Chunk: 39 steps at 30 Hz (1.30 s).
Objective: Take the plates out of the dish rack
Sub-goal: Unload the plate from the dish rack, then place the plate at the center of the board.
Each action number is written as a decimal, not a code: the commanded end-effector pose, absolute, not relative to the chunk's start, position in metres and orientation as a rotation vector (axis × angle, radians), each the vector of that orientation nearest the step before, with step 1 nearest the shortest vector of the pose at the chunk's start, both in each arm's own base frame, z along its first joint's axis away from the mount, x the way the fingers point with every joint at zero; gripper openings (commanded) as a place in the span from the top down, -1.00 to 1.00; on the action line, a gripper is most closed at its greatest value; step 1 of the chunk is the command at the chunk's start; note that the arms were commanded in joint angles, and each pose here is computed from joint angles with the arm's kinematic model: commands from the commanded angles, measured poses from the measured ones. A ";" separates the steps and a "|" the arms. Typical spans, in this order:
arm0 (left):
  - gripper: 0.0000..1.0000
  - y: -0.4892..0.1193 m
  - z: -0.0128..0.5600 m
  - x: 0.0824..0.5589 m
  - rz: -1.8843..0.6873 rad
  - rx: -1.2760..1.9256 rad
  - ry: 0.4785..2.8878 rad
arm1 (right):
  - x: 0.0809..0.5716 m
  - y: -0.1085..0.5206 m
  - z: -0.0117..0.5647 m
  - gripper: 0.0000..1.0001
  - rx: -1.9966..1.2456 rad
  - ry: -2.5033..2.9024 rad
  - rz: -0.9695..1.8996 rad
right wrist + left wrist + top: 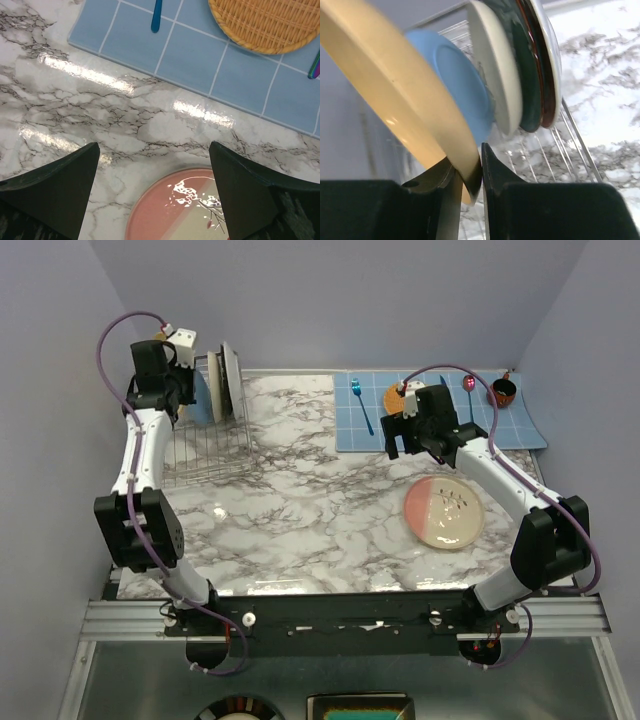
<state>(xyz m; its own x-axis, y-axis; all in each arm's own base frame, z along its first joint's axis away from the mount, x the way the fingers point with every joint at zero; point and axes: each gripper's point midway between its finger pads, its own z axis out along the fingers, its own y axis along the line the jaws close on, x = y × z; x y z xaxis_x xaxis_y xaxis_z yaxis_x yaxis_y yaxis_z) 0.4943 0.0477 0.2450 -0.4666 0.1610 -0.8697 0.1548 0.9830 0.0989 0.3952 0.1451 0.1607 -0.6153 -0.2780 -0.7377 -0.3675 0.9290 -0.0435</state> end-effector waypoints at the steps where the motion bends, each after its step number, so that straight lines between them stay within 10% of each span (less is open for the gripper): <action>1: 1.00 0.070 0.323 0.474 0.207 0.267 1.906 | 0.391 0.148 0.151 -0.99 -0.461 2.311 0.188; 13: 1.00 0.034 0.322 0.430 0.109 0.360 1.941 | 0.392 0.146 0.152 -0.99 -0.457 2.307 0.175; 39: 1.00 -0.244 0.196 0.270 0.200 1.318 1.884 | 0.448 0.022 0.237 -0.98 -0.017 2.189 -0.007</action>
